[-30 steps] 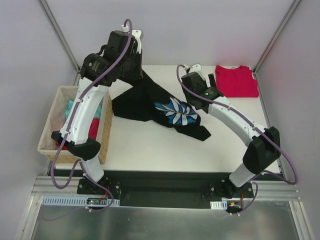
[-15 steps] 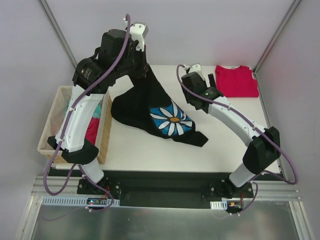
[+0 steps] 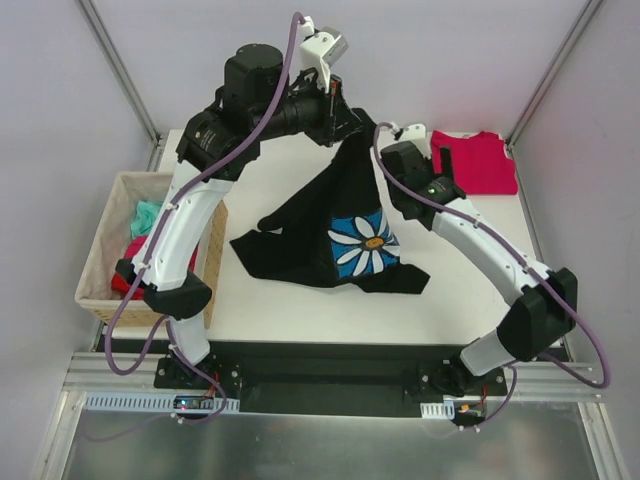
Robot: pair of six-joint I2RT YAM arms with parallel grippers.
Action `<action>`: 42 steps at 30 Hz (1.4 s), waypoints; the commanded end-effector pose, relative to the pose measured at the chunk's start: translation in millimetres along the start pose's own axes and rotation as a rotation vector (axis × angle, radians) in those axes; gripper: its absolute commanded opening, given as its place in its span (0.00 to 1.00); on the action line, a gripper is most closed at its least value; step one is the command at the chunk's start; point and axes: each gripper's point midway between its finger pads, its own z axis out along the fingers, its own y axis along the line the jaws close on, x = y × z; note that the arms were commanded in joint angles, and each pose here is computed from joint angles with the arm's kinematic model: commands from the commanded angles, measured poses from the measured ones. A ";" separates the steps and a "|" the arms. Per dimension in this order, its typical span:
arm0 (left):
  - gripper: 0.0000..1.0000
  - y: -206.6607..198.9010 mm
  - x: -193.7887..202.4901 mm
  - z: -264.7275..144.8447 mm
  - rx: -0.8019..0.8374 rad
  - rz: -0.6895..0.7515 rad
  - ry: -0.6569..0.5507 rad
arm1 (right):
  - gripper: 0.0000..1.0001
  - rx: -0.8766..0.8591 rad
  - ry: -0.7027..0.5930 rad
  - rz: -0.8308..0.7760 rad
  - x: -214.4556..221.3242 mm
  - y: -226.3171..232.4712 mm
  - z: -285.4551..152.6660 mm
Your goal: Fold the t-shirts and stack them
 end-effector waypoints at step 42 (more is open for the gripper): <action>0.98 181.8 281.8 -67.5 -0.848 -0.289 0.687 | 0.98 -0.074 -0.013 -0.048 -7.9 33.0 -18.1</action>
